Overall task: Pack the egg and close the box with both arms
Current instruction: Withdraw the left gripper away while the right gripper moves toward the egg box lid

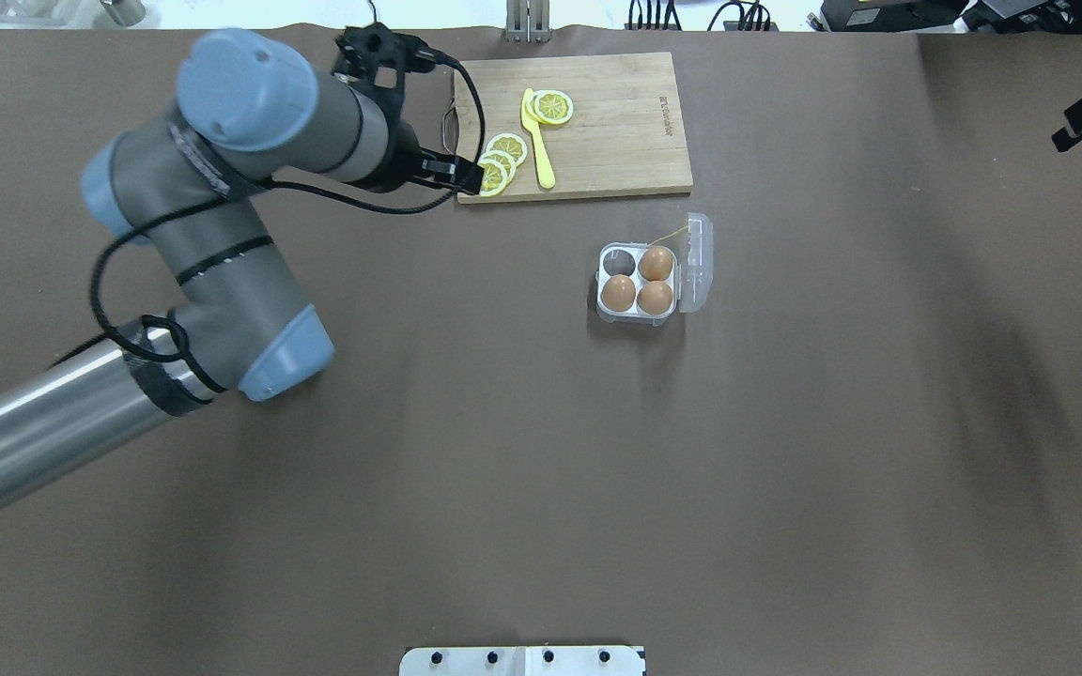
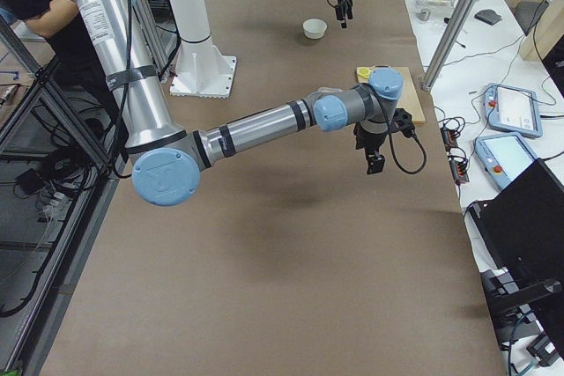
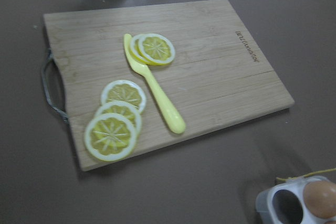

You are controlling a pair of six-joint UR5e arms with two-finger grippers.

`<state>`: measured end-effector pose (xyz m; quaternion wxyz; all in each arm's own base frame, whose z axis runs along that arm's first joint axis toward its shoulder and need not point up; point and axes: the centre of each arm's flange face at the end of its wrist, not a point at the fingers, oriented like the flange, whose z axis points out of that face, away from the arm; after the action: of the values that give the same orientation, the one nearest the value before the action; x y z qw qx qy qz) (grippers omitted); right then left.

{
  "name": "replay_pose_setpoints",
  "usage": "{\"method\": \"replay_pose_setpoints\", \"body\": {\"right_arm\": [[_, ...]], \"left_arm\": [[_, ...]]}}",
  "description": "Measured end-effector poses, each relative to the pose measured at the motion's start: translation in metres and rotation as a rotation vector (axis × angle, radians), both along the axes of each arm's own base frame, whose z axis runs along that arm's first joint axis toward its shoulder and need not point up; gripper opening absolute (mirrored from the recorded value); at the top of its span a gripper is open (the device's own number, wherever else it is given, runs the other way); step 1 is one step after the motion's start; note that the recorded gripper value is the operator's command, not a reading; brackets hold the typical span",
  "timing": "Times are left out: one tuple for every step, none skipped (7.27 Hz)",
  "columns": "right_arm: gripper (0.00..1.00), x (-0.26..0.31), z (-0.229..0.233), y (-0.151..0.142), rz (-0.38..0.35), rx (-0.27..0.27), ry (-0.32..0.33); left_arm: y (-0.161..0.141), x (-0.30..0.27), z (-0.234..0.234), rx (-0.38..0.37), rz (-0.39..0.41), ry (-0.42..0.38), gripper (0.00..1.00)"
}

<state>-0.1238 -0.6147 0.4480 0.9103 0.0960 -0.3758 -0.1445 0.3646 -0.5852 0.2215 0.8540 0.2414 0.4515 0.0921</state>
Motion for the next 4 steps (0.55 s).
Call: {"method": "replay_pose_setpoints", "body": {"right_arm": [[0.62, -0.040, -0.016, 0.006, -0.056, 0.032, 0.003], [0.37, -0.079, -0.029, 0.014, -0.111, 0.063, 0.013], [0.36, -0.121, -0.043, 0.022, -0.165, 0.100, 0.032], [0.36, -0.160, -0.058, 0.031, -0.214, 0.135, 0.045]], "left_arm": [[-0.018, -0.056, 0.031, 0.009, 0.049, -0.023, 0.98], [-0.030, -0.103, 0.056, 0.019, 0.084, -0.029, 0.98], [-0.035, -0.134, 0.071, 0.031, 0.102, -0.031, 0.98], [-0.038, -0.150, 0.079, 0.037, 0.107, -0.033, 0.98]]}}
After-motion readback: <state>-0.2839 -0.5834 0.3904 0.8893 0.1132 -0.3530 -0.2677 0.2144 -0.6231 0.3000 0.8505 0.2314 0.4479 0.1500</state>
